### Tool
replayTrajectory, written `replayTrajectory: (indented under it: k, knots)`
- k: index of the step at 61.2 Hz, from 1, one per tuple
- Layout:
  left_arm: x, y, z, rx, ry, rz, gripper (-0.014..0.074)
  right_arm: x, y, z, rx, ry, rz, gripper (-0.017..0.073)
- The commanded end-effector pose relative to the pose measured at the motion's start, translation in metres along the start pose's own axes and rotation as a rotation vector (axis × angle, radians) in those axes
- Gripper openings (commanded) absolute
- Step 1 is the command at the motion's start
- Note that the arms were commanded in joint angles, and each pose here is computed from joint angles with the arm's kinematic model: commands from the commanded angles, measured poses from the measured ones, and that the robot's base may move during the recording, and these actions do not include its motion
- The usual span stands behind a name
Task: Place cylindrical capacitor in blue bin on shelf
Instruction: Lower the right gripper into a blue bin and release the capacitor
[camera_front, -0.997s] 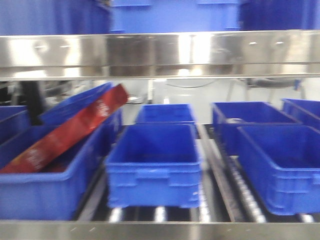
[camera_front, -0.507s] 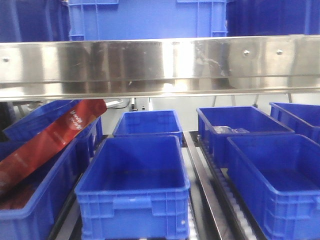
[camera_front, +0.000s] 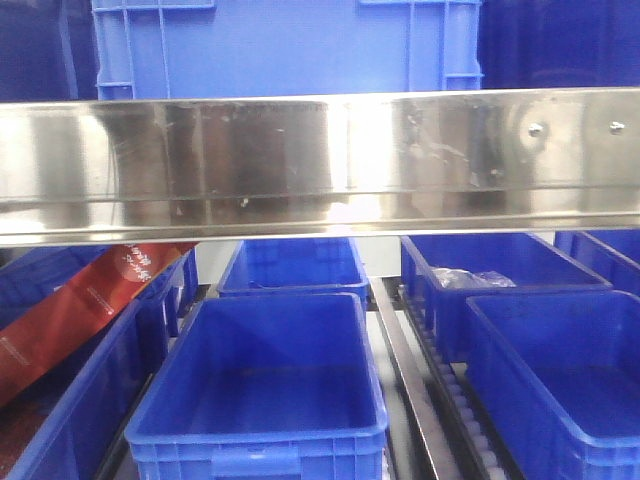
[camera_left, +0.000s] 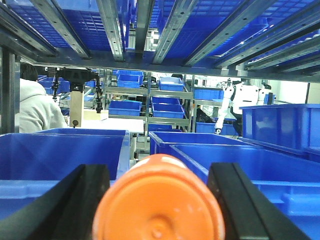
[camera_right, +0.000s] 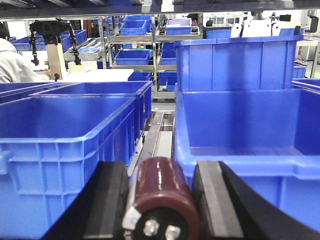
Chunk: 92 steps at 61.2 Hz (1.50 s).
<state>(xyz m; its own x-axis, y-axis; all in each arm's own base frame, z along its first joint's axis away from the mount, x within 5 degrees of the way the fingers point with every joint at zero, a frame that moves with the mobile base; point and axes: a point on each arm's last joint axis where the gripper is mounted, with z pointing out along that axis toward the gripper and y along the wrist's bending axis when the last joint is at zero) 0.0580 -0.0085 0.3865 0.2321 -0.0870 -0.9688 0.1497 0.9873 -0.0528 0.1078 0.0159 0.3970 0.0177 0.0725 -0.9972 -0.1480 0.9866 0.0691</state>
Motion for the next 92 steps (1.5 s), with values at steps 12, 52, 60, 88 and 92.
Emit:
replayTrajectory:
  k: [12,52,60,88,92]
  knots:
    - [-0.003,0.0,-0.002,0.006,-0.026,-0.009,-0.0111,-0.002,0.0,-0.001,0.001,-0.025,-0.008,-0.0163]
    - [-0.003,0.0,-0.002,0.006,-0.026,-0.009,-0.0111,-0.002,0.0,-0.001,0.001,-0.025,-0.008,-0.0163]
    - [-0.003,0.0,-0.002,0.006,-0.026,-0.009,-0.0111,-0.002,0.0,-0.001,0.001,-0.025,-0.008,-0.0163]
    - [-0.017,-0.001,0.037,0.003,0.044,-0.009,-0.0111,-0.026,0.011,0.022,-0.081,-0.137,0.002,-0.0163]
    - [-0.022,-0.001,0.057,0.002,0.074,-0.01,-0.0111,-0.032,0.018,0.037,-0.118,-0.134,0.004,-0.0163]
